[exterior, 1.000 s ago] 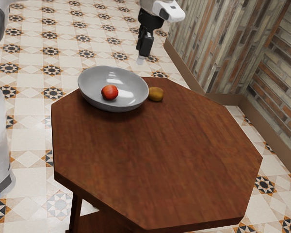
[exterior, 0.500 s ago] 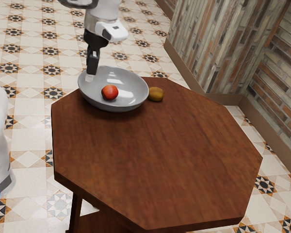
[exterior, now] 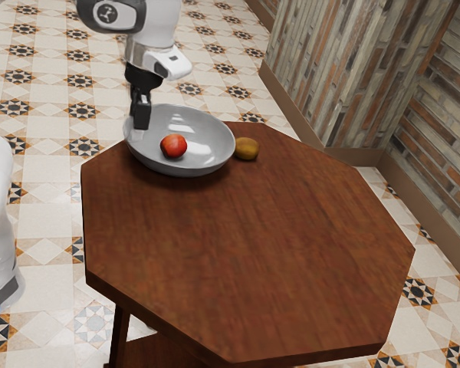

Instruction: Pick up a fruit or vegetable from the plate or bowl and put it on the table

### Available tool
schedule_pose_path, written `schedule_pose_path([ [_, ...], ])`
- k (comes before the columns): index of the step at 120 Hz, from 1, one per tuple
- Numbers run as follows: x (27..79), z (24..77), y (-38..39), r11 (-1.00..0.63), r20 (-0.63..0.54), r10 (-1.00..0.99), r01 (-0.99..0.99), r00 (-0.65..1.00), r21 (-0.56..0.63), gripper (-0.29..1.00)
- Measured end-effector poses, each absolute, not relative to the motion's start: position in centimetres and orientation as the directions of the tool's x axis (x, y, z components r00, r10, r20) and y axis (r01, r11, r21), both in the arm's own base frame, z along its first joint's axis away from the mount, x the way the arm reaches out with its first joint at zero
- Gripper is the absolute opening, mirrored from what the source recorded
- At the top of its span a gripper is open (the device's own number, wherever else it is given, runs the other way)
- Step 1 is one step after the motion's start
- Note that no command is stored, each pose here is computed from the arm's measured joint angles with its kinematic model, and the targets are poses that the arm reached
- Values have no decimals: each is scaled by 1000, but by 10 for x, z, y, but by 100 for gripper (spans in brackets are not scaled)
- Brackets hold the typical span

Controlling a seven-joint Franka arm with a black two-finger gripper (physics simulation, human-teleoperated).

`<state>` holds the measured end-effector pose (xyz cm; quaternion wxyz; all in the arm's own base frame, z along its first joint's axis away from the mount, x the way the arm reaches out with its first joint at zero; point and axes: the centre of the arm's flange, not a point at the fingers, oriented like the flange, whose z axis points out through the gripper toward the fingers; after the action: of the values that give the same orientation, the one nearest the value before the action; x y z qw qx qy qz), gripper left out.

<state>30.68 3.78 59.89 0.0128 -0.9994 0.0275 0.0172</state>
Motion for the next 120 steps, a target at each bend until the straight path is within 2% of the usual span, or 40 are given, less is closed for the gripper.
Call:
schedule_pose_path([
  [26, 315, 603, 40, -998, 27, -45, -44, 999, -35, 68],
  [50, 328, 603, 77, -999, 53, -30, -28, 998, -30, 68],
  [66, 349, 586, 88, -997, 52, -74, -74, 996, -5, 68],
  [120, 370, 549, 125, -1000, 30, 1, 0, 1000, 18, 68],
])
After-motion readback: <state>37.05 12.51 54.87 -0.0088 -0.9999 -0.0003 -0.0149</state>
